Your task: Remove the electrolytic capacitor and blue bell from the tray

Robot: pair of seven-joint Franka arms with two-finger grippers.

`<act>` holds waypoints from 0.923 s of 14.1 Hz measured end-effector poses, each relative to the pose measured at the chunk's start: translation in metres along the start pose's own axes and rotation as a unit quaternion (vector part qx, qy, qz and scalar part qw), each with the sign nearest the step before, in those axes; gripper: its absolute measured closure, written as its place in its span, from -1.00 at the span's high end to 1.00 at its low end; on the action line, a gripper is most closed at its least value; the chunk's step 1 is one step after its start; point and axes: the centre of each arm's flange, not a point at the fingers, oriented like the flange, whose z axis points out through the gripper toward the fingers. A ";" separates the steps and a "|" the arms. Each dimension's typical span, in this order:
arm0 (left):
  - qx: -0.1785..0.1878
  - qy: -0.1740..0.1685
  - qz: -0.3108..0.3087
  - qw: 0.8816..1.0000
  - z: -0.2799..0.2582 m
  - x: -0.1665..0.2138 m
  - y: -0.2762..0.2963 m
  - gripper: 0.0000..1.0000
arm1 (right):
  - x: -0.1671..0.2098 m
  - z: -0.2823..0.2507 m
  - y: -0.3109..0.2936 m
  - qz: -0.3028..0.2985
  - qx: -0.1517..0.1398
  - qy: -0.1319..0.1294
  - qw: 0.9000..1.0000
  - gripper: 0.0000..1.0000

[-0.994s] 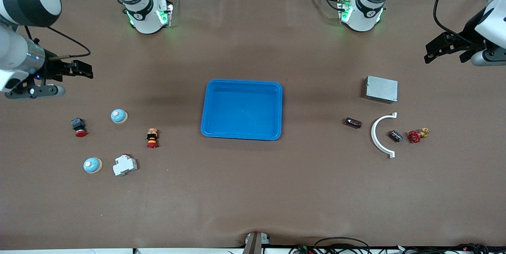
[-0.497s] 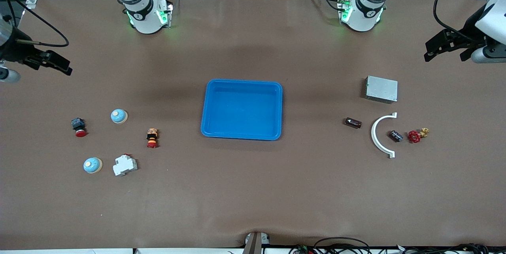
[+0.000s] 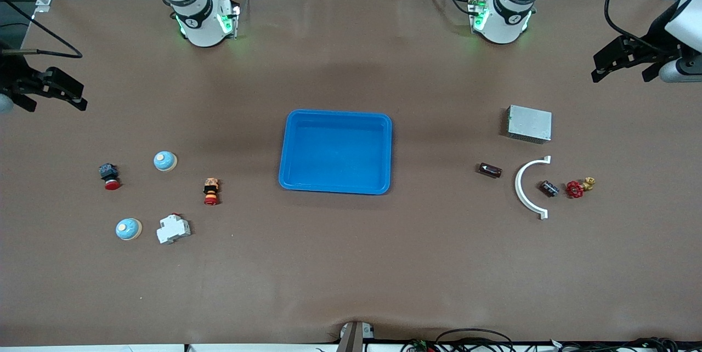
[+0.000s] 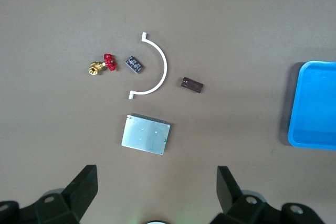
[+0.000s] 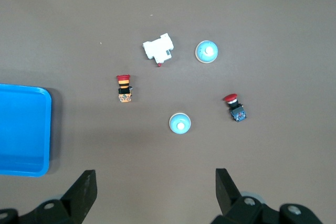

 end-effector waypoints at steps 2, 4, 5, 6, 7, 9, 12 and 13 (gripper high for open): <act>0.000 -0.002 0.000 1.000 0.000 0.000 0.000 1.00 | 0.005 0.006 0.003 -0.017 -0.002 -0.005 1.000 1.00; 0.000 -0.003 0.000 1.000 0.001 0.000 0.000 1.00 | 0.008 0.012 0.007 -0.041 -0.005 -0.010 0.999 1.00; 0.000 -0.003 0.000 1.000 0.001 0.000 0.000 1.00 | 0.010 0.015 0.009 -0.047 -0.006 -0.012 0.999 1.00; 0.000 -0.004 0.000 1.000 0.001 0.000 0.000 1.00 | 0.011 0.017 0.011 -0.049 -0.007 -0.013 0.999 1.00; 0.000 -0.004 0.000 1.000 0.001 0.000 0.000 1.00 | 0.012 0.019 0.013 -0.050 -0.007 -0.012 0.999 1.00; 0.000 -0.005 0.000 1.000 0.003 0.001 0.000 1.00 | 0.014 0.023 0.013 -0.051 -0.006 -0.014 0.999 1.00; 0.000 -0.007 0.000 1.000 0.005 0.002 0.000 1.00 | 0.017 0.029 0.015 -0.050 -0.005 -0.019 0.999 1.00; 0.000 -0.007 0.000 1.000 0.005 0.002 0.000 1.00 | 0.017 0.029 0.018 -0.048 -0.005 -0.019 0.999 1.00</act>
